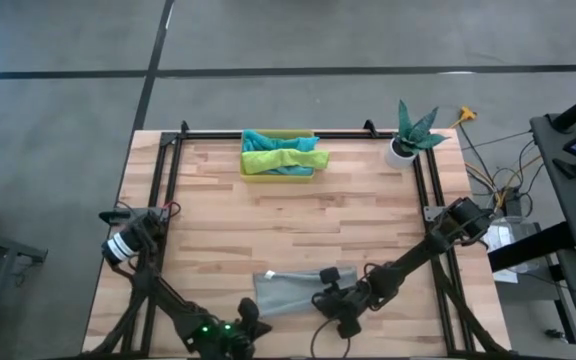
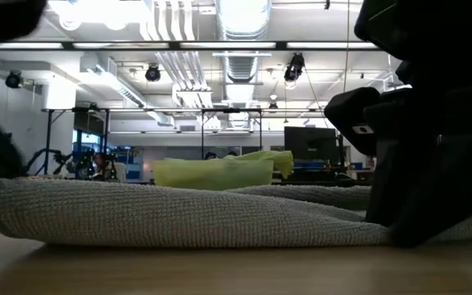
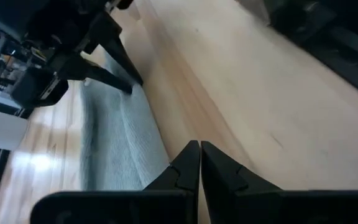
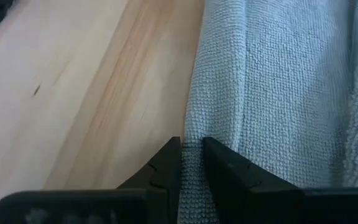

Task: Roll microfiber towels into tight, uniform cylinder then place into a basket
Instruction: Roll the gray towel

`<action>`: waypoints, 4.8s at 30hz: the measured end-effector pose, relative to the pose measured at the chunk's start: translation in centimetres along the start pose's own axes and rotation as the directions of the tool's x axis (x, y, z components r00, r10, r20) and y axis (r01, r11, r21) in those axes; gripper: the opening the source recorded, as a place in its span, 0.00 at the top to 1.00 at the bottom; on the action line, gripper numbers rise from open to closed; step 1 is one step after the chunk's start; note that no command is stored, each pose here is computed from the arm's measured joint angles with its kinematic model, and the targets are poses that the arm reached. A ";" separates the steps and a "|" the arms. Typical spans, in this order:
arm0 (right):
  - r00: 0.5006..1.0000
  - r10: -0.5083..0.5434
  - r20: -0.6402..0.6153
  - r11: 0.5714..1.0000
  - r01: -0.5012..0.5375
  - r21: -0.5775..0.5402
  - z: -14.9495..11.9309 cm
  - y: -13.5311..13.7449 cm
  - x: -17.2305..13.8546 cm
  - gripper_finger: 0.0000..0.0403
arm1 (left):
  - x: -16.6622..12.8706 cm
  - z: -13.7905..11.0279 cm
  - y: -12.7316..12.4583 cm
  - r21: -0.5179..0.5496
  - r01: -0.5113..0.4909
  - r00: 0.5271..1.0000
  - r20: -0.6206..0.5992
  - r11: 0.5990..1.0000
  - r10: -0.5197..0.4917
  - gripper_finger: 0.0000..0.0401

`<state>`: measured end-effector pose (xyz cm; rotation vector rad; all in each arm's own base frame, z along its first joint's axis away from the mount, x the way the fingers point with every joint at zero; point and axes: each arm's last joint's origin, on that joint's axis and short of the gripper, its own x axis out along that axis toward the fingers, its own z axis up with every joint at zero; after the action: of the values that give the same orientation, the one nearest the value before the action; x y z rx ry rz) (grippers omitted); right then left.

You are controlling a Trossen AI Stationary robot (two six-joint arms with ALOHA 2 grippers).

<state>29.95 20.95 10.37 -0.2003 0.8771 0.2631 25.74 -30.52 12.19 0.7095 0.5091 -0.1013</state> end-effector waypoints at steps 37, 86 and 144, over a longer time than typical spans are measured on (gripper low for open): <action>0.959 0.248 0.140 0.925 -0.277 0.259 1.7 0.8 -0.8 0.98 | 0.9 1.5 0.1 -0.049 0.090 0.994 0.061 0.995 -0.087 0.59; 0.960 0.251 0.122 0.919 -0.276 0.282 0.3 0.8 -0.6 0.98 | 3.0 2.8 4.3 -0.340 0.135 0.937 -0.262 0.931 -0.231 0.71; 0.963 0.248 0.106 0.921 -0.268 0.282 -0.2 0.7 -0.6 0.98 | 6.4 2.5 5.5 -0.494 0.243 0.806 -0.376 0.835 -0.457 0.71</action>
<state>29.21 21.52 10.60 0.2035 0.8630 0.3786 33.82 -27.42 14.00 0.1846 1.1147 -0.1649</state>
